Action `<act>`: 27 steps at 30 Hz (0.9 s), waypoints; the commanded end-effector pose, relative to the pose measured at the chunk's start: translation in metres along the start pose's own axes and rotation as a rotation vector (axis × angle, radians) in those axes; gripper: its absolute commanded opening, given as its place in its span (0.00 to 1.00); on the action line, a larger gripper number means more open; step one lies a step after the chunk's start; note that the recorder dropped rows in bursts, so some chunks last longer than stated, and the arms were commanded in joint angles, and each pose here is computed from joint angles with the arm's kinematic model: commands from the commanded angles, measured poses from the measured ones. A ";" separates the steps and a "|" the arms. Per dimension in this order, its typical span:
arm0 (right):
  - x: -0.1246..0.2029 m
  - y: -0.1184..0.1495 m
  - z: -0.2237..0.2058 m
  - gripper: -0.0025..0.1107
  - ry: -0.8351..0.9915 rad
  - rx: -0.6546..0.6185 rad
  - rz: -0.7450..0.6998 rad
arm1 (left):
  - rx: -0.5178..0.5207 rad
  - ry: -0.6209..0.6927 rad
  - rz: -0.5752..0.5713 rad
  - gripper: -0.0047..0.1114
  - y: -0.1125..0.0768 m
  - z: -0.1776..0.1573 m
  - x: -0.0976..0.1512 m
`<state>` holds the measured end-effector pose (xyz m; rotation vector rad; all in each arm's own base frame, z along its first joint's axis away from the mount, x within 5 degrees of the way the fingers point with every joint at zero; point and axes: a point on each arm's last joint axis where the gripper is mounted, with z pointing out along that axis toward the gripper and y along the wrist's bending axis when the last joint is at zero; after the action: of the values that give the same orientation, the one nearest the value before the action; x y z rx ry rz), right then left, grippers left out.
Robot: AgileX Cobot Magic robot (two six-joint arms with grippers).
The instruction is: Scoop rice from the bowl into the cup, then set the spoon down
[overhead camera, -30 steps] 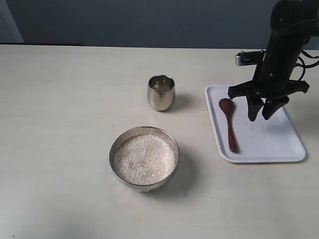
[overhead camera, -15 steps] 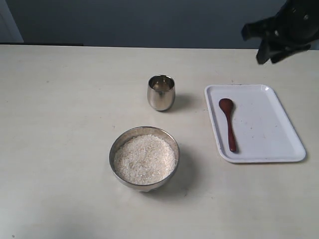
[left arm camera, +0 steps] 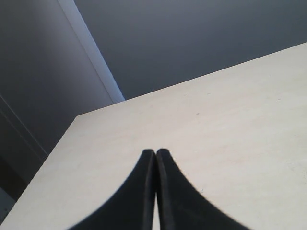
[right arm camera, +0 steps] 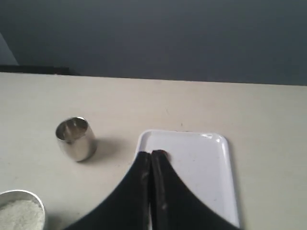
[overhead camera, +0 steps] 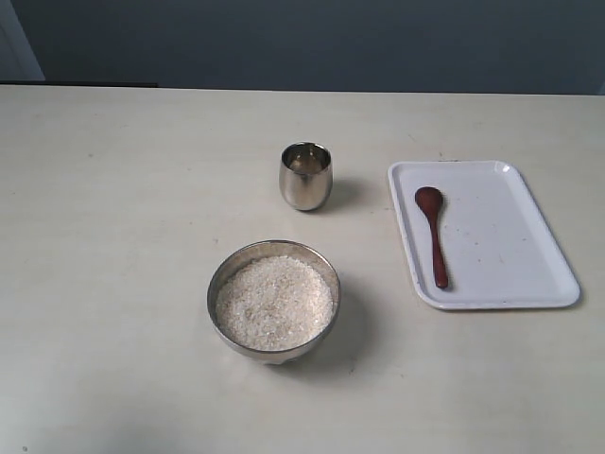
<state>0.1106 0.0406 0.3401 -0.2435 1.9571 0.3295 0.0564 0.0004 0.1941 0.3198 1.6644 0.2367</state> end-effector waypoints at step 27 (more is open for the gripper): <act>0.115 -0.028 -0.007 0.01 -0.201 0.217 0.164 | 0.004 -0.015 -0.009 0.04 0.000 -0.001 -0.002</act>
<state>0.0722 0.0132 0.2446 0.0259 1.8378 0.2535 0.0564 0.0004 0.1941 0.3198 1.6644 0.2367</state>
